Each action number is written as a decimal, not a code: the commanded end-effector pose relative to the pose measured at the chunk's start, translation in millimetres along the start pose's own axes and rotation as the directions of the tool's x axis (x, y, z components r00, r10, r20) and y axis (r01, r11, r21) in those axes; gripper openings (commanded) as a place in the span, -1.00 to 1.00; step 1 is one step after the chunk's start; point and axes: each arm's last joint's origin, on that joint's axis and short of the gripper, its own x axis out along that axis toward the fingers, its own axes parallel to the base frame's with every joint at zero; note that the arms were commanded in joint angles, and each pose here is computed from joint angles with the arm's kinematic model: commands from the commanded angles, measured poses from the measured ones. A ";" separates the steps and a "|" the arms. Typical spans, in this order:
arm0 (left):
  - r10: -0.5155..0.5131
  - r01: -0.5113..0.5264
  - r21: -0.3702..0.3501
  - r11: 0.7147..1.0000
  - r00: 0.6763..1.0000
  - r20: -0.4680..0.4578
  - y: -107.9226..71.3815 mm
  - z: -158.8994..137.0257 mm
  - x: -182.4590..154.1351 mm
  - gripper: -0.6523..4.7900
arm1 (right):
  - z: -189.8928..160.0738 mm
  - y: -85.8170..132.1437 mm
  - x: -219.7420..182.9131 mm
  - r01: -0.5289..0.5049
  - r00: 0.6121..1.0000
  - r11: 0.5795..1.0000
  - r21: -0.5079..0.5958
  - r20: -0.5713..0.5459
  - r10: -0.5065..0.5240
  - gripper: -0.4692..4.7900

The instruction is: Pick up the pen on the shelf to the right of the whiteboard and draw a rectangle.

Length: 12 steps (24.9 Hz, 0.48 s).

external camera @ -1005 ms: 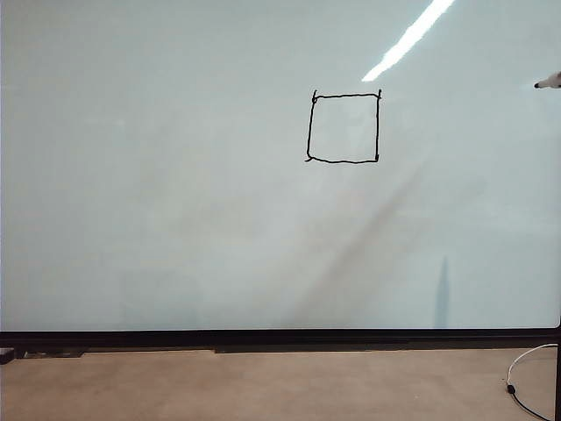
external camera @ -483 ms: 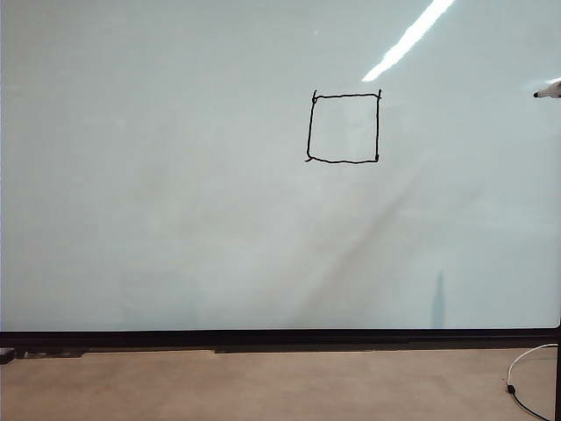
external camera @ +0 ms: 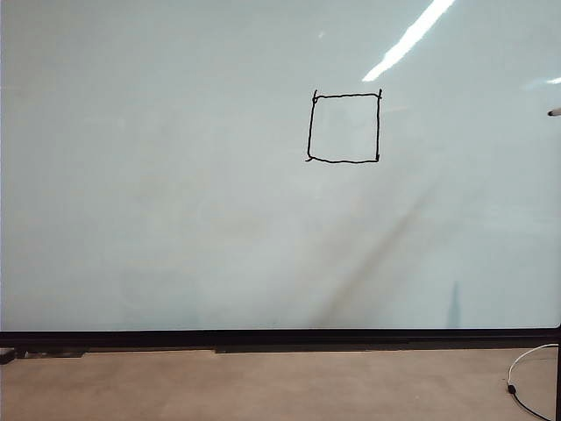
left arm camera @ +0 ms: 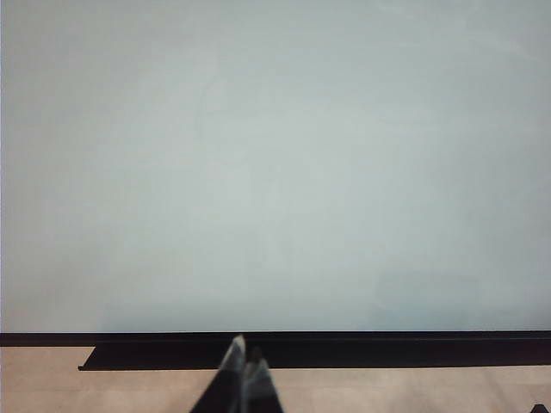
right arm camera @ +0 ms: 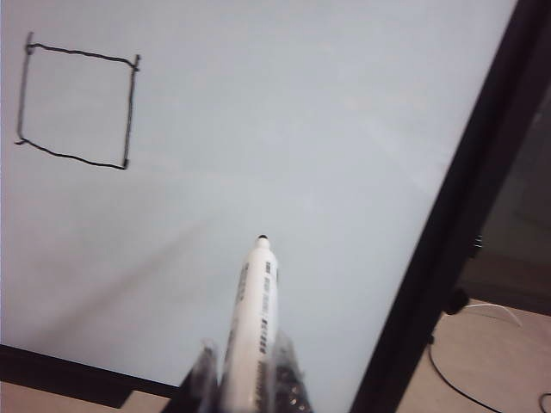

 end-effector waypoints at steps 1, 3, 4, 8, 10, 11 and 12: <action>0.000 0.000 0.005 1.000 1.000 0.009 0.0 1.6 -0.2 -0.78 | 2.1 -3.6 -0.1 -0.005 1.000 1.000 0.003 0.022 0.005 -0.84; 0.000 0.000 0.005 1.000 1.000 0.009 0.0 1.6 -0.2 -0.78 | 1.8 -7.1 -0.2 0.013 1.000 1.000 0.007 0.023 -0.013 -0.84; 0.000 0.000 0.005 1.000 1.000 0.009 0.0 1.6 -0.2 -0.78 | 2.3 -8.5 -0.4 0.016 0.999 1.000 0.014 0.029 -0.017 -0.84; 0.000 0.000 0.005 1.000 1.000 0.009 0.0 1.6 -0.2 -0.78 | 3.3 -11.2 -0.6 0.040 0.998 0.999 0.016 0.040 -0.040 -0.84; 0.000 0.000 0.005 1.000 1.000 0.009 0.0 1.6 -0.2 -0.78 | 3.3 -12.0 -0.7 0.050 0.998 0.998 0.029 0.040 -0.051 -0.84; 0.000 0.000 0.005 1.000 1.000 0.009 0.0 1.6 -0.2 -0.78 | 3.0 -12.2 -0.7 0.058 0.998 0.998 0.034 0.036 -0.059 -0.84; 0.000 0.000 0.005 1.000 1.000 0.009 0.0 1.6 -0.2 -0.78 | 2.5 -12.7 -0.7 0.076 0.997 0.996 0.035 0.028 -0.077 -0.84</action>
